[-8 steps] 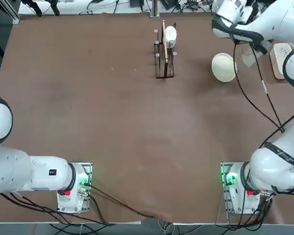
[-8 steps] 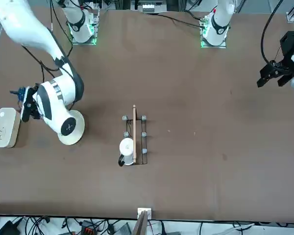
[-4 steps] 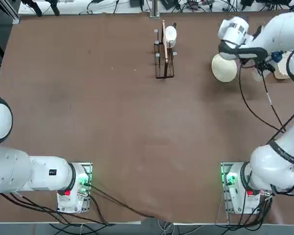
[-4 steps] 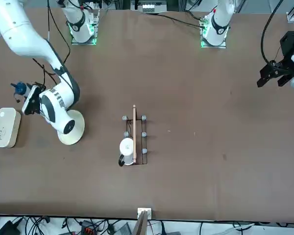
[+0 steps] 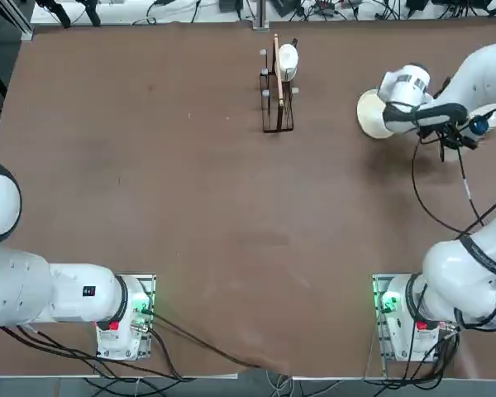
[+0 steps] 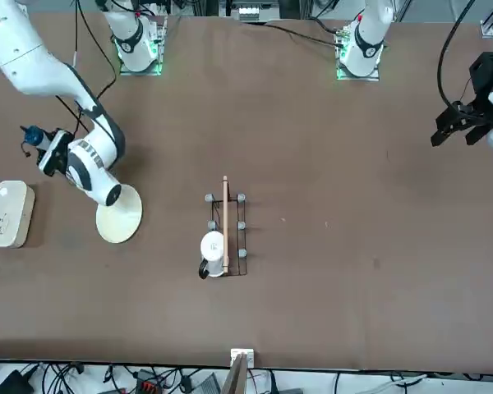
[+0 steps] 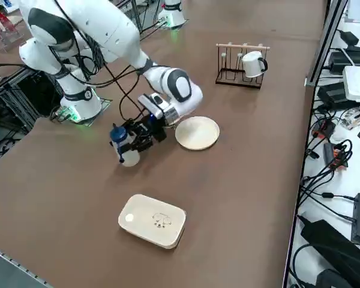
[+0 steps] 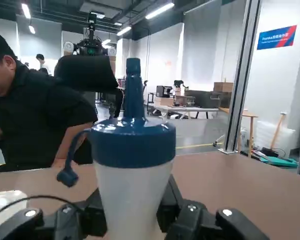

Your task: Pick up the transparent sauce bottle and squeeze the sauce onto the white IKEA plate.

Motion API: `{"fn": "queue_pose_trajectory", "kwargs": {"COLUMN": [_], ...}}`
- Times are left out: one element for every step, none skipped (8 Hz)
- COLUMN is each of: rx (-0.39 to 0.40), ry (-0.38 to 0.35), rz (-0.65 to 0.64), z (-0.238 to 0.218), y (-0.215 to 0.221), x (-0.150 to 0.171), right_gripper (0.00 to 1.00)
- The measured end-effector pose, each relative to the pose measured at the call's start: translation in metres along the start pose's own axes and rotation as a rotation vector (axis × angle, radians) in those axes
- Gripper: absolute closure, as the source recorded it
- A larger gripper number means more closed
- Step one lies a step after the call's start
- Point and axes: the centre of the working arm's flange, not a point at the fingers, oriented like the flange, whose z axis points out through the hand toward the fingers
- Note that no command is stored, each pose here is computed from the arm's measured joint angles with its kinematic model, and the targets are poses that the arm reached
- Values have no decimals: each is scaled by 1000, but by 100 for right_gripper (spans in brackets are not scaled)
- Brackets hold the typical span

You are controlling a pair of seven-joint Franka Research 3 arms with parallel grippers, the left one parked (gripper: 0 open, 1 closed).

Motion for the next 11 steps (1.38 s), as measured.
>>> {"fn": "queue_pose_trajectory", "kwargs": {"rx": [3, 2, 2, 3, 1, -5, -3, 3, 3, 0, -3], "ry": [-2, -7, -16, -27, -31, -29, -26, -23, -22, -20, -16], "rz": [-3, -11, -21, -31, -38, -39, -27, -15, -9, -4, -1], "z": [10, 19, 26, 30, 34, 39, 41, 42, 43, 44, 47], "y": [1, 3, 4, 6, 7, 7, 5, 4, 5, 5, 5], "x": [-5, -11, -17, -24, -28, -30, -30, -30, -30, -31, -33], "right_gripper": [59, 59, 59, 59, 59, 59, 59, 59, 59, 59, 59]}}
